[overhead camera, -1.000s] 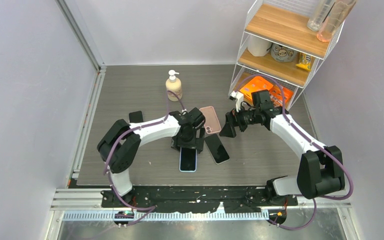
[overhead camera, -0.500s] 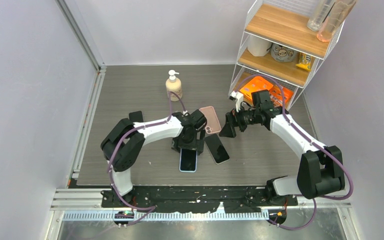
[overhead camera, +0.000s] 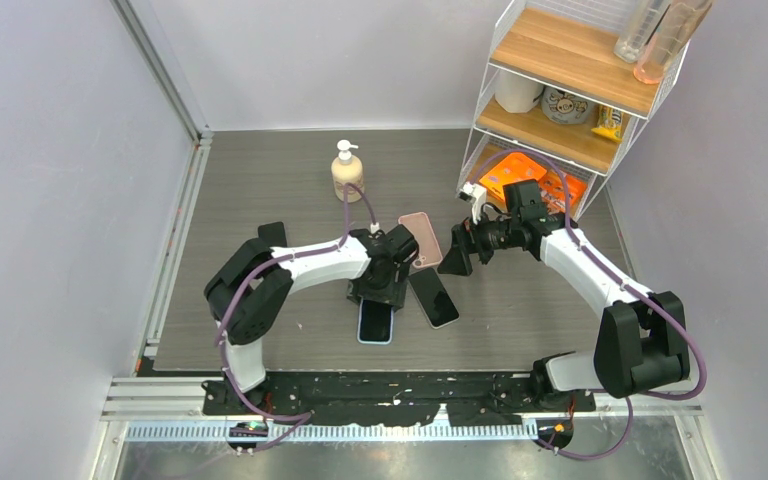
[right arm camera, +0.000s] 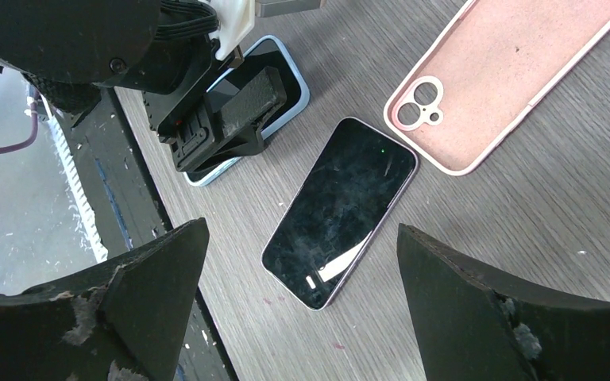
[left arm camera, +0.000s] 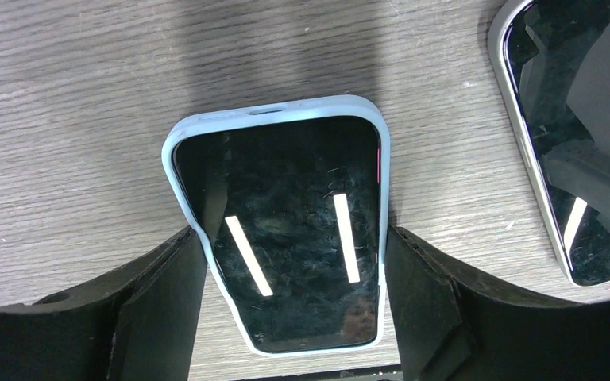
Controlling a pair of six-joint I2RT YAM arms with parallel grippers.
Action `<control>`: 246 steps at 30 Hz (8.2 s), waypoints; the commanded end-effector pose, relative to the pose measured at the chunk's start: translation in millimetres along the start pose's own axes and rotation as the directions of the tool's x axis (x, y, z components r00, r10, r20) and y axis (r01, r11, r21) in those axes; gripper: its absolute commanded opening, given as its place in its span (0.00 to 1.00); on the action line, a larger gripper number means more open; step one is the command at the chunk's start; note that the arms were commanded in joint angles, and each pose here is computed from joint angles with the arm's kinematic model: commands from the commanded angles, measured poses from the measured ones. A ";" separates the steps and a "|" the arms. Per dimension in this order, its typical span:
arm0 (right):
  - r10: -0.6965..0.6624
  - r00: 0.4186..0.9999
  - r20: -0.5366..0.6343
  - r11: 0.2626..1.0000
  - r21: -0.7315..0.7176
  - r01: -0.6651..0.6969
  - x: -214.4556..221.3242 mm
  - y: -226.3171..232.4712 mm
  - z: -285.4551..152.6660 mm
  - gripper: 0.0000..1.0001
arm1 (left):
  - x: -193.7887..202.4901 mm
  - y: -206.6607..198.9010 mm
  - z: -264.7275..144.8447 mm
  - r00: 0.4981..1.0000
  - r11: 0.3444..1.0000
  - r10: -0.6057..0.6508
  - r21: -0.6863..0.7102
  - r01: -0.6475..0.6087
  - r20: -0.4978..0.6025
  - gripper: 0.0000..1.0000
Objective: Take the phone out of the phone case
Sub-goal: Pick up the phone at the center of the board, then remove the phone case from the phone.
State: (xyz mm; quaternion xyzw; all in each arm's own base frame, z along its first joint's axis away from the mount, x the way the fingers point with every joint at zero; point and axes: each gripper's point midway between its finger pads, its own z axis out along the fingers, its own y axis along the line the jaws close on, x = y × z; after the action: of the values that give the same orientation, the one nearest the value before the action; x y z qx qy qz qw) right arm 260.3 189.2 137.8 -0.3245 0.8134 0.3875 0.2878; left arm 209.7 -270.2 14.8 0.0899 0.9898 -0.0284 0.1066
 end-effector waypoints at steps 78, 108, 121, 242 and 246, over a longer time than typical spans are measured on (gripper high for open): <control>0.006 0.996 -0.088 0.938 -0.345 -0.037 -47.5 70.1 75.0 0.07 | -86.9 -35.6 -160.5 0.489 0.760 0.559 -0.178 -0.625 0.670 0.00; -0.389 0.911 0.137 0.920 0.121 0.374 -110.7 80.5 -48.1 0.05 | -74.2 -13.4 -244.1 0.392 0.572 0.480 0.059 -0.818 0.785 0.92; -0.510 0.824 0.246 0.832 -0.100 0.545 -118.7 155.1 -82.9 0.05 | -45.6 -37.2 -292.3 0.267 0.289 0.407 0.155 -0.945 0.874 0.88; -0.236 0.931 0.277 0.972 0.059 0.229 -143.4 98.0 -76.5 0.84 | -28.8 -21.5 -259.5 0.020 0.217 0.714 -0.194 -0.957 0.700 0.00; -0.346 0.882 0.319 0.937 0.155 0.312 -147.8 110.5 -103.4 0.86 | -30.1 -14.8 -268.1 0.072 0.252 0.663 -0.131 -0.959 0.745 0.00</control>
State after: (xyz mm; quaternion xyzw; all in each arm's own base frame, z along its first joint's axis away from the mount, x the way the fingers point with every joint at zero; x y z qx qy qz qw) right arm 253.8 223.1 306.1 -0.3429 0.7373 0.4117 0.4115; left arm 179.1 -259.6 242.8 0.6750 0.6253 -0.1355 0.3674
